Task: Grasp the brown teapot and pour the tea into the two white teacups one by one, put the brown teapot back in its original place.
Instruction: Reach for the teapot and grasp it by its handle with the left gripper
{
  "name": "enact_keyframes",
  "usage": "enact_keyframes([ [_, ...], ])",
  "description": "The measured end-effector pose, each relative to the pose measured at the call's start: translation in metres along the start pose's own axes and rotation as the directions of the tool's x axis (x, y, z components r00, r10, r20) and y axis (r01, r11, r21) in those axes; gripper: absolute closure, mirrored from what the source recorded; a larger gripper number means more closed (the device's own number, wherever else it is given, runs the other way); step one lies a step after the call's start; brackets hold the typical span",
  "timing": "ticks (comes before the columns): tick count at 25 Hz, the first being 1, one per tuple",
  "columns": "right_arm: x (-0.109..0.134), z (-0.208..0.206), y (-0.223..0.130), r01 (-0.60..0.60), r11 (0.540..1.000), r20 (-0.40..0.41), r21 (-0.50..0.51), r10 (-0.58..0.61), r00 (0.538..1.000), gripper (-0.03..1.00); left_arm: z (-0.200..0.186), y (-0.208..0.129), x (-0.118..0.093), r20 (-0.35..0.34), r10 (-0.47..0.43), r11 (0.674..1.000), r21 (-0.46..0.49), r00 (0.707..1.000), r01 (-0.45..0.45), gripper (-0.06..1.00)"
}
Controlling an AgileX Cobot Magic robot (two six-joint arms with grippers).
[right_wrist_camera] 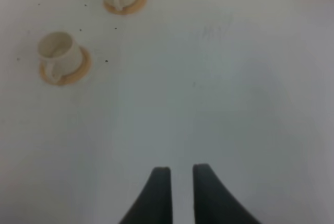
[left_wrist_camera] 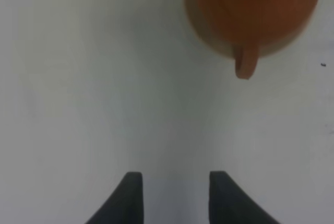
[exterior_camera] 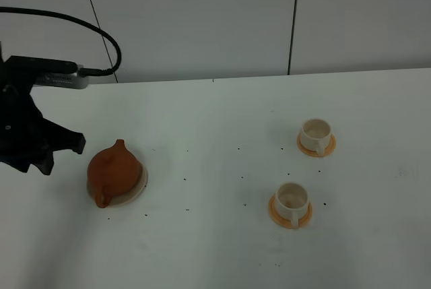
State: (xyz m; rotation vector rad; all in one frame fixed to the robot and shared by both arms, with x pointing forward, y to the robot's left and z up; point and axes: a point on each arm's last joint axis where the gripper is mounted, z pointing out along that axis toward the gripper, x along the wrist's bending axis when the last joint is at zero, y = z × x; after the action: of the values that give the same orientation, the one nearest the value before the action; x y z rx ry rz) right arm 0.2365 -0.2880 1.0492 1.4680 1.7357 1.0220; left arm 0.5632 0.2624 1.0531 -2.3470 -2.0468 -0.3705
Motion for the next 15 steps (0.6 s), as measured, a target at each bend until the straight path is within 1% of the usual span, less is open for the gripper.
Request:
enact_keyframes([
  [4, 0.0, 0.0, 0.0, 0.0, 1.0, 0.0, 0.0, 0.0, 1.0, 0.86, 0.009, 0.009, -0.012, -0.039, -0.016, 0.999, 0.032, 0.999, 0.017, 0.57],
  [9, 0.0, 0.0, 0.0, 0.0, 1.0, 0.0, 0.0, 0.0, 1.0, 0.85, 0.019, 0.013, -0.019, -0.098, -0.03, 0.998, 0.054, 0.995, 0.035, 0.57],
  [15, 0.0, 0.0, 0.0, 0.0, 1.0, -0.001, 0.0, 0.0, 1.0, 0.85, 0.037, 0.018, -0.033, -0.113, -0.009, 0.995, 0.094, 0.994, 0.019, 0.57],
])
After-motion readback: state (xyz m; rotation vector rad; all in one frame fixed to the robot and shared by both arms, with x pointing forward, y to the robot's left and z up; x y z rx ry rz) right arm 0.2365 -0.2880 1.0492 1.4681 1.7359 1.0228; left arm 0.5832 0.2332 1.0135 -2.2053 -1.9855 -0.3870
